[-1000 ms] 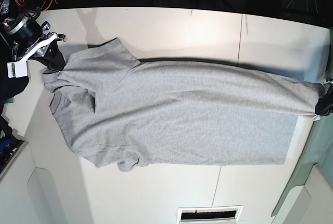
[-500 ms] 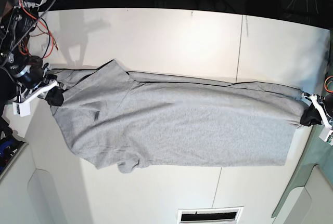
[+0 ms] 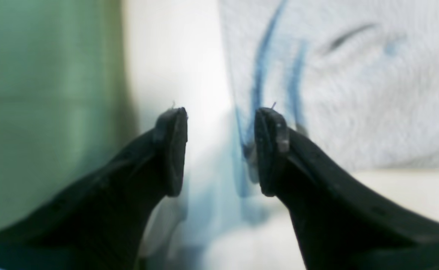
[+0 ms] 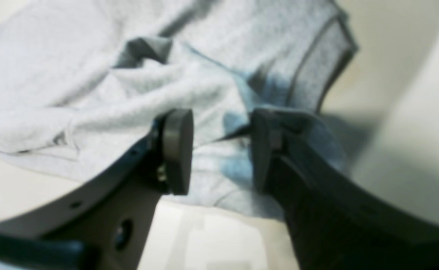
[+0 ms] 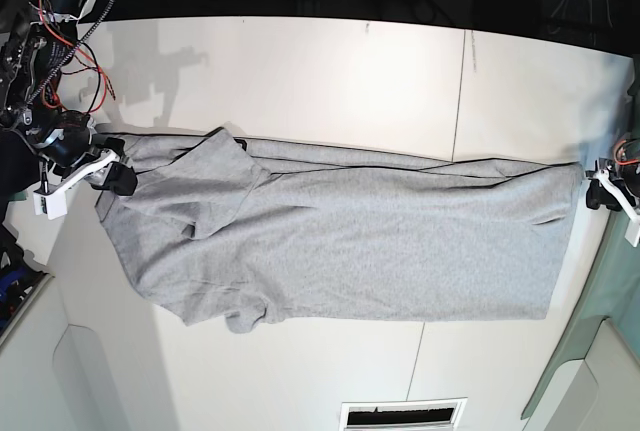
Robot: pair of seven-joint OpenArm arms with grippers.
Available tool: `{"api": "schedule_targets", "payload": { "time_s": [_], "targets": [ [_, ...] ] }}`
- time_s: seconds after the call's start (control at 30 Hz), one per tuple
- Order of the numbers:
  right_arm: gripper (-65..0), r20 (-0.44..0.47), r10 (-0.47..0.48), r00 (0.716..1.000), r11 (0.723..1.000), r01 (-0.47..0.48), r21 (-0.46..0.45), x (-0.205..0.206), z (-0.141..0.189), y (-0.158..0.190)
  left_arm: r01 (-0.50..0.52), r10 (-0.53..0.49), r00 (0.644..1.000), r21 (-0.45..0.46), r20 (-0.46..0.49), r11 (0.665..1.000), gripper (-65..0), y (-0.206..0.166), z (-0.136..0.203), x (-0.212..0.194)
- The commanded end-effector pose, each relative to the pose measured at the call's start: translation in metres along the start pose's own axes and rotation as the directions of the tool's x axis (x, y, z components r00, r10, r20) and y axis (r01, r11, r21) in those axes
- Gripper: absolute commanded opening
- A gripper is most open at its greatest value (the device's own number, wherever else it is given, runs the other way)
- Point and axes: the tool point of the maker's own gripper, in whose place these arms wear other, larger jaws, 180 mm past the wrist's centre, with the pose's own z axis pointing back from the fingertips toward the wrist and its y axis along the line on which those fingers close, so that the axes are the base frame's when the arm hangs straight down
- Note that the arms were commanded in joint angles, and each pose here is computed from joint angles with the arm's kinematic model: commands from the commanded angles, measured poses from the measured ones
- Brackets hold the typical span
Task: Layout the t-shirt on the table in an organized manner, then fold the t-shirt properly
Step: 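Lower the stretched t-shirt onto the table with both grippers, then pull the t-shirt toward the right gripper and release it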
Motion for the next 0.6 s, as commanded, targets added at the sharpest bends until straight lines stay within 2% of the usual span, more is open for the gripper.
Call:
{"api": "schedule_targets", "payload": {
  "time_s": [0.0, 0.1, 0.27, 0.4, 0.43, 0.47, 0.57],
  "targets": [
    [-39.3, 0.076, -0.001, 0.997, 1.0, 0.001, 0.006, 0.026, 0.006, -0.001, -0.011, 0.009, 0.998, 0.021, 0.068, 1.0, -33.4, 0.014, 0.008, 0.027],
    [-39.3, 0.116, -0.044, 0.992, 0.999, 0.044, 0.002, 0.033, 0.013, -0.01, -0.036, 0.035, 0.997, 0.021, 0.065, 0.999, -33.4, 0.02, 0.012, 0.028],
    [-38.6, 0.152, -0.07, 0.986, 0.996, 0.076, -0.036, 0.038, 0.022, -0.026, -0.103, 0.109, 0.989, -0.063, 0.095, 0.993, -33.3, 0.007, 0.014, 0.034],
    [-26.0, 0.143, -0.041, 0.989, 0.993, 0.057, -0.105, 0.035, 0.023, -0.039, -0.136, 0.145, 0.986, -0.091, 0.088, 0.986, -33.3, 0.008, 0.019, 0.037],
    [-24.2, 0.145, -0.044, 0.988, 0.991, 0.061, -0.116, 0.036, 0.023, -0.041, -0.13, 0.141, 0.987, -0.134, 0.082, 0.983, -33.3, 0.001, 0.02, 0.037],
    [-24.0, 0.146, -0.049, 0.988, 0.99, 0.068, -0.123, 0.036, 0.024, -0.043, -0.121, 0.134, 0.989, -0.164, 0.07, 0.979, -33.1, -0.005, 0.02, 0.036],
    [-24.0, 0.14, -0.054, 0.989, 0.99, 0.072, -0.121, 0.034, 0.022, -0.043, -0.113, 0.122, 0.992, -0.178, 0.038, 0.978, -32.2, -0.015, 0.015, 0.028]
  ]
}}
